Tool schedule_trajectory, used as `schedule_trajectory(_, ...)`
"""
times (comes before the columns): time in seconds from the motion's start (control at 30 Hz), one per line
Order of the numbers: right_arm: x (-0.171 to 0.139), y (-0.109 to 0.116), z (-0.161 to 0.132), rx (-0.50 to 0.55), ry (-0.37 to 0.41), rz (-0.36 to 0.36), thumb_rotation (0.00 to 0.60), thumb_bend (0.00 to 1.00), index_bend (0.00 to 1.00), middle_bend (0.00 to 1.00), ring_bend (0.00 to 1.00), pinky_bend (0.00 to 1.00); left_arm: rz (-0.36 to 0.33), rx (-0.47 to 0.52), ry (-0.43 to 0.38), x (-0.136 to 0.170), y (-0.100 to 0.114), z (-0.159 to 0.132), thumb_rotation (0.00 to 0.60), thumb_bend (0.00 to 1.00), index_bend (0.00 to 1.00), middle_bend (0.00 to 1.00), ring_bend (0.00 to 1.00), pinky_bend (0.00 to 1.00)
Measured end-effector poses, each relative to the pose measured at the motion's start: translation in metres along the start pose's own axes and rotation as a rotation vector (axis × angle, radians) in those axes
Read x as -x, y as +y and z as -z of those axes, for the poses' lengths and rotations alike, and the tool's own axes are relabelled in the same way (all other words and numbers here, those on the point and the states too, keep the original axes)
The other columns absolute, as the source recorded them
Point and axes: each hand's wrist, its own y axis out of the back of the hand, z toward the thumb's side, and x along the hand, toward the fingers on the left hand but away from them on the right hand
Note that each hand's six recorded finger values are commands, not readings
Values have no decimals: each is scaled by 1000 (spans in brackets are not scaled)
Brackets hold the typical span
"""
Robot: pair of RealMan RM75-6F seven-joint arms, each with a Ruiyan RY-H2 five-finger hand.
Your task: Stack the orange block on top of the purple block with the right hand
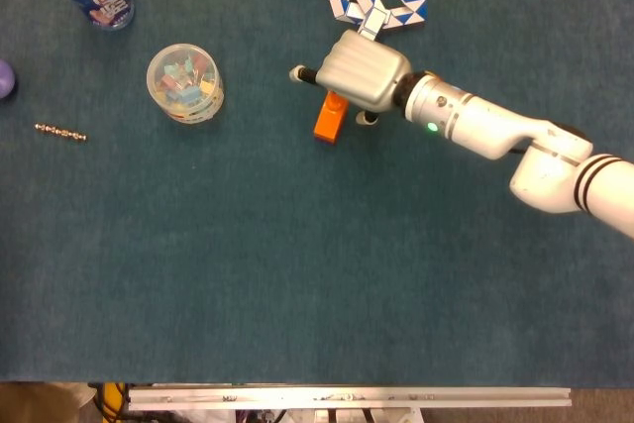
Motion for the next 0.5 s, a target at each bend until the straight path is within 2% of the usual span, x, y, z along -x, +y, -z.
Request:
schedule_trajectory(0.17,-15,10,7,69,-23,48,600,0,131,492,538,664,0,2,2,-1,0,1,600,157,243,252,229,249)
schedule_trajectory(0.27,-31,15,16,107,-55,78,600,11,132,469,468,612,-1,2,0,-3,0,2,600,157,243,252,229,249)
schedule_trajectory(0.5,-90,14,45,118,-182,101,600,118,183,452,452,604,-7,1,-26,-8,-2,-2,600,158,243,252,229,249)
